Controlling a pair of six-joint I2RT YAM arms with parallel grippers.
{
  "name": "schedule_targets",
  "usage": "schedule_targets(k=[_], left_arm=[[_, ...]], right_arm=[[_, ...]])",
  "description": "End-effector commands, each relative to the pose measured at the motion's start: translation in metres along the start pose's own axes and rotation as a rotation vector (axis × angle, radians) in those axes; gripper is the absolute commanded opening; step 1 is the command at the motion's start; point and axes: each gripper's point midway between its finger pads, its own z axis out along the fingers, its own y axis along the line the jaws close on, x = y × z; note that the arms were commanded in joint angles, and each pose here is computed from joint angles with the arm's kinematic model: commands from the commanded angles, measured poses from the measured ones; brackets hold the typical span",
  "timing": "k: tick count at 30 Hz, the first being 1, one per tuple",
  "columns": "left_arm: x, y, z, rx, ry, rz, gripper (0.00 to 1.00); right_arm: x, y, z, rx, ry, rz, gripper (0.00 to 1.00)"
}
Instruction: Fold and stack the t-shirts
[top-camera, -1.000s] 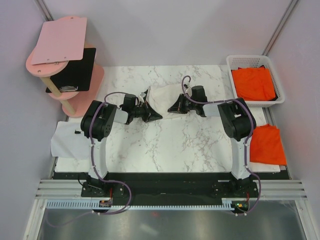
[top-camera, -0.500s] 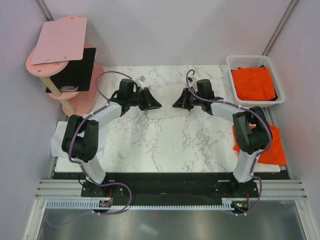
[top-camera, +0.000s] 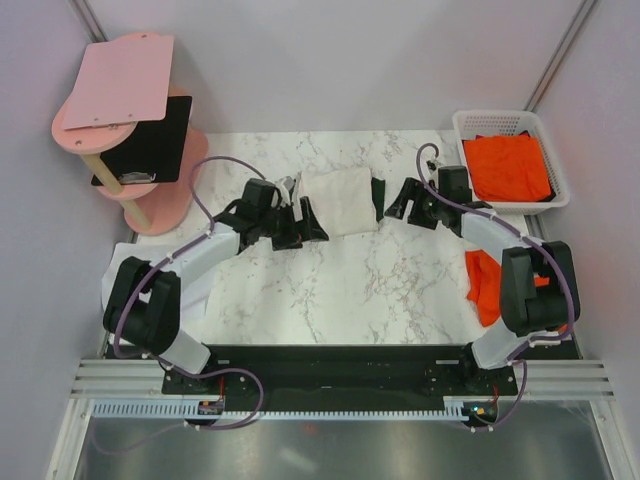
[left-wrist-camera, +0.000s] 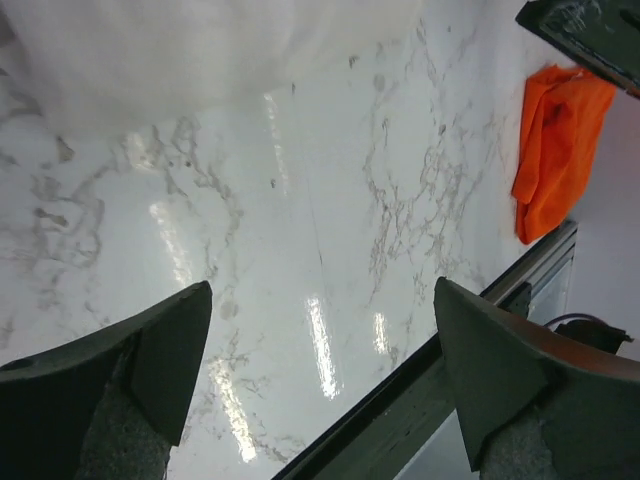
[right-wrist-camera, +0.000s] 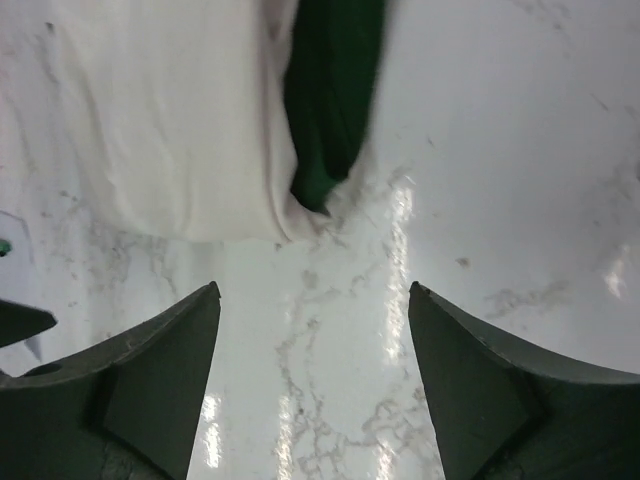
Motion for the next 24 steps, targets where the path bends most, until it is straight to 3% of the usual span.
schedule_targets(k=[1,3,4,9,17,20,22,24], left_arm=[[0.031,-0.049,0.002,0.053,0.044,0.154,1.0],[0.05,-0.074,0.016,0.103,0.098,0.188,1.0],[0.055,-0.081,0.021,0.118,0.116,0.197,1.0],[0.072,-0.101,0.054,0.155,0.192,0.193,0.99],[0.082,-0.101,0.064,0.203,0.235,0.166,0.99],[0.082,-0.103,0.061,0.211,0.233,0.182,0.99],[0.08,-0.104,0.058,0.214,0.229,0.19,0.99],[0.08,-0.104,0.056,0.21,0.227,0.195,0.99]], right_arm=[[-0.004,-0.035,-0.05,0.302,-0.022,-0.117,0.86],[0.001,-0.052,-0.074,0.435,-0.004,-0.155,0.96],[-0.01,-0.061,-0.094,0.531,-0.061,-0.186,0.98],[-0.013,-0.092,-0.155,0.819,-0.092,-0.242,0.98],[0.025,-0.159,-0.163,1.283,0.176,-0.258,0.98],[0.04,-0.17,-0.157,1.365,0.241,-0.302,0.98],[0.044,-0.176,-0.155,1.398,0.254,-0.311,0.9],[0.046,-0.177,-0.161,1.439,0.262,-0.312,0.88]])
